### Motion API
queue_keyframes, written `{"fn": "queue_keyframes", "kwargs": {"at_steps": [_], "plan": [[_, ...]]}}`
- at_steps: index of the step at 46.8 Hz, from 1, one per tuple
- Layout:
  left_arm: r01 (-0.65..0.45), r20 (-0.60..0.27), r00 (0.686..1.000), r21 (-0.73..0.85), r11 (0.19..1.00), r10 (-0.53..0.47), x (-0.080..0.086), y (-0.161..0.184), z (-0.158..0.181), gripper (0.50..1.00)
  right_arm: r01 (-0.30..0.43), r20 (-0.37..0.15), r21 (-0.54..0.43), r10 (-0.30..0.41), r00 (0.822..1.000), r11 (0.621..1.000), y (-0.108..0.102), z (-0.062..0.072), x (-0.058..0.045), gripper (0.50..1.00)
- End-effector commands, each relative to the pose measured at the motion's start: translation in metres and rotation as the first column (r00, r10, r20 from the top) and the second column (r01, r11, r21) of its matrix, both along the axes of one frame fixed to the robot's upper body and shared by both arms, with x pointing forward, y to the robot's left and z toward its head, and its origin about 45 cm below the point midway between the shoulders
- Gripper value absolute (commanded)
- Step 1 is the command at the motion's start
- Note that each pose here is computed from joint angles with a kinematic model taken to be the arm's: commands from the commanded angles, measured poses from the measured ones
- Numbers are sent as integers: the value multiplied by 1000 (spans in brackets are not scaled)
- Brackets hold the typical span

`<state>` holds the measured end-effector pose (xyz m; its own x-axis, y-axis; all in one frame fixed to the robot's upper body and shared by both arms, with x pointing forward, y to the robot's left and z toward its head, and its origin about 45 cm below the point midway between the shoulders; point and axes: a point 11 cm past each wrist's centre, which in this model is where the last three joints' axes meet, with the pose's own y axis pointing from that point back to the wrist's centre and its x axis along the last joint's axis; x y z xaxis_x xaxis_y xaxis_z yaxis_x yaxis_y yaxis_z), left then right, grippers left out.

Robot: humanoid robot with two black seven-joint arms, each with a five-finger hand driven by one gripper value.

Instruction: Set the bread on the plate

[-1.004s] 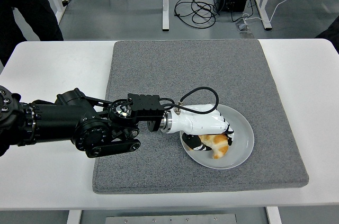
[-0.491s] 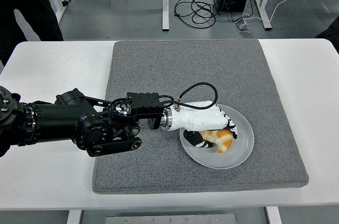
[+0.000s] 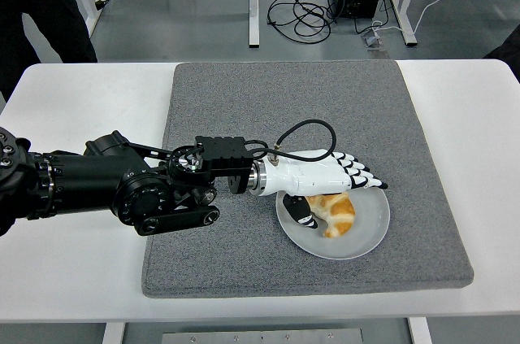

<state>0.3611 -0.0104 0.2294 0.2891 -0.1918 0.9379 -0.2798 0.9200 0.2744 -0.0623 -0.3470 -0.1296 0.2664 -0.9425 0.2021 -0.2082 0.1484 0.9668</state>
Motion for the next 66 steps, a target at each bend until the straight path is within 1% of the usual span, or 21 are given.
{"fn": "queue_keyframes", "kwargs": {"at_steps": [1, 6, 10, 13, 16, 22, 28, 35, 38, 43, 47, 54, 58, 61, 66], "plan": [[-1, 0, 1000, -27, 1000, 1, 2, -6, 13, 977, 0, -1, -1, 0, 1000, 1000, 0, 0, 0, 1000], [-3, -44, 999, -89, 996, -1, -3, -18, 32, 977, 0, -1, -1, 0, 1000, 1000, 0, 0, 0, 1000], [10, -48, 999, -112, 994, -16, -7, -26, 47, 977, 0, 1, 0, 0, 1000, 1000, 0, 0, 0, 1000], [12, -39, 999, -142, 990, -18, -5, -32, 64, 977, 0, -1, -1, 0, 1000, 1000, 0, 0, 0, 1000], [-9, -50, 999, -191, 982, 0, 0, -38, 82, 977, 0, -1, -1, 0, 1000, 1000, 0, 0, 0, 1000], [-84, -137, 990, -304, 949, 43, 7, -47, 114, 977, 0, 1, 0, 0, 1000, 1000, 0, 0, 0, 1000], [-179, -221, 971, -407, 896, 94, 22, -47, 140, 977, 0, -1, -1, 0, 1000, 1000, 0, 0, 0, 1000], [-303, -301, 940, -511, 804, 163, 50, -36, 166, 977, 0, -1, -1, 0, 1000, 1000, 0, 0, 0, 1000], [-372, -353, 915, -553, 745, 196, 65, -23, 177, 977, 0, -1, 1, 0, 1000, 1000, 0, 0, 0, 1000], [-511, -467, 848, -594, 621, 251, 94, 7, 185, 977, 0, -1, -1, 0, 1000, 1000, 0, 0, 0, 1000], [-592, -532, 798, -601, 536, 285, 112, 26, 184, 977, 0, 0, 1, 0, 1000, 1000, 0, 0, 0, 1000], [-692, -613, 718, -574, 438, 330, 138, 59, 172, 977, 0, -1, -1, 0, 1000, 1000, 0, 0, 0, 1000], [-747, -668, 663, -558, 362, 338, 152, 79, 163, 977, 0, -1, -1, 0, 1000, 1000, 0, 0, 0, 1000], [-785, -707, 619, -549, 285, 342, 163, 98, 159, 977, 0, 1, 0, 0, 1000, 1000, 0, 0, 0, 1000], [-821, -747, 570, -533, 204, 343, 174, 116, 151, 978, 0, -1, -1, 0, 1000, 1000, 0, 0, 0, 1000]]}}
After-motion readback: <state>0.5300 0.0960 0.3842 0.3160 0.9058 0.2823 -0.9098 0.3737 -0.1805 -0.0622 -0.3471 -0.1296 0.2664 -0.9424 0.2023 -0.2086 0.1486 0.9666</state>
